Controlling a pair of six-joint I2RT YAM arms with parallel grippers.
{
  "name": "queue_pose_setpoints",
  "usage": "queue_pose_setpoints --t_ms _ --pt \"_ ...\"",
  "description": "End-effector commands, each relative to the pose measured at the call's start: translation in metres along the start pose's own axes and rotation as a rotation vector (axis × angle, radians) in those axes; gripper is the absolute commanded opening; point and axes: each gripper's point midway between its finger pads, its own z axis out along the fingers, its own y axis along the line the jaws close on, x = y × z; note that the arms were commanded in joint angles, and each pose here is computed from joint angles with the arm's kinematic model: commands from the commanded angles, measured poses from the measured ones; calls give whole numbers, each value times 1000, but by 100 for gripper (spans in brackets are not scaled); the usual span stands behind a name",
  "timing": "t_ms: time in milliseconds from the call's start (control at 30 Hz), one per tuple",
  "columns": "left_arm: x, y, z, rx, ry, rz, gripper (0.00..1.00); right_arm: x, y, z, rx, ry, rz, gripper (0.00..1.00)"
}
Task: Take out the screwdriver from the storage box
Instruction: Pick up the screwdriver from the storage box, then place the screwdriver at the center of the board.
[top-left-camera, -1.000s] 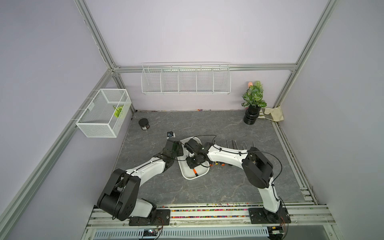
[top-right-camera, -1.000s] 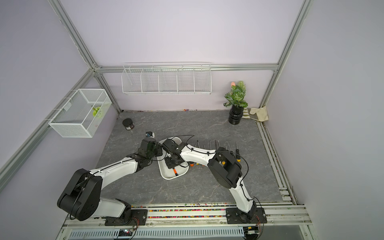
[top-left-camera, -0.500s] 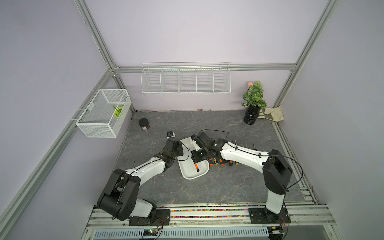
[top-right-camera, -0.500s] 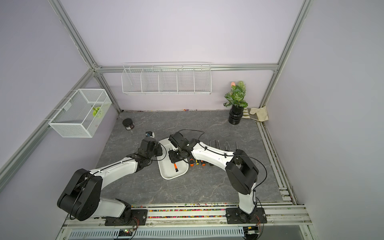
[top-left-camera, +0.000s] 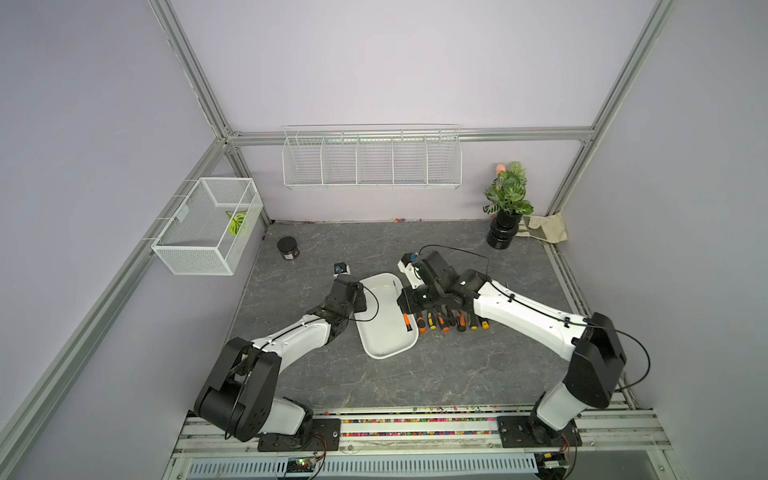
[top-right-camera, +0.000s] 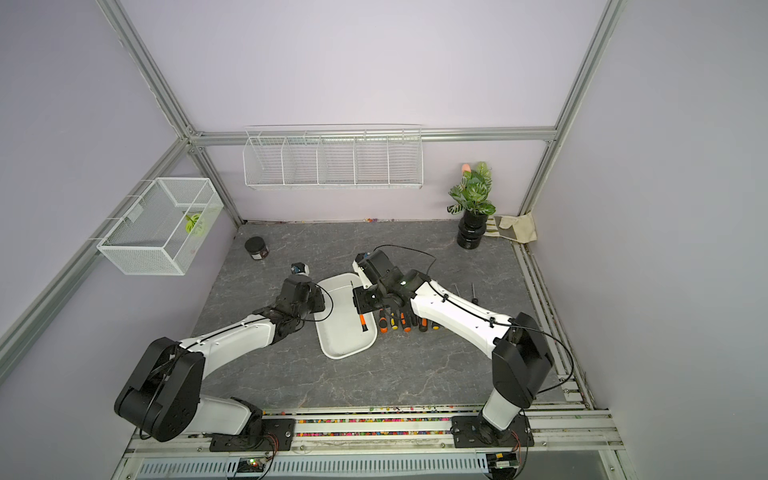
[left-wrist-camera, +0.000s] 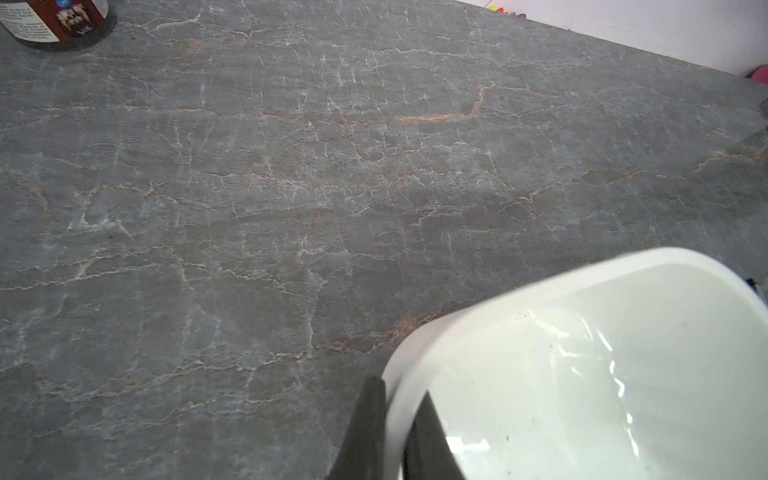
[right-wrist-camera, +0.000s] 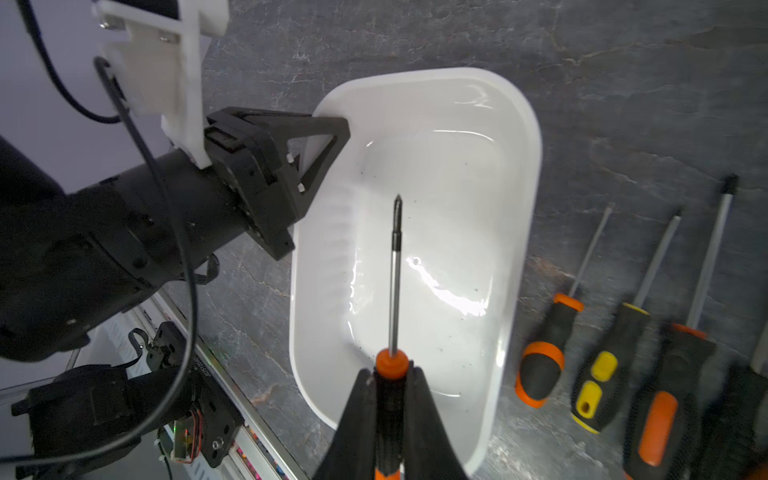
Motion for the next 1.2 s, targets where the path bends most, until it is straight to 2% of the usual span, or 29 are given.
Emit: queue_pose_setpoints --t_ms 0,133,333,667,867,1167 --pt "-7 4 -3 -19 -23 22 0 8 -29 -26 74 0 -11 0" --pt "-7 2 -2 -12 -20 19 0 15 -78 -55 239 -3 -22 0" --pt "-8 2 -3 -10 -21 18 0 23 -150 -85 334 5 44 0" --pt "-7 1 0 -3 -17 17 0 50 -275 -106 516 61 253 0" --pt "-4 -2 2 9 -9 22 0 61 -330 -119 687 23 344 0" --pt "-4 -8 7 41 -8 19 0 72 -376 -140 821 3 430 0"
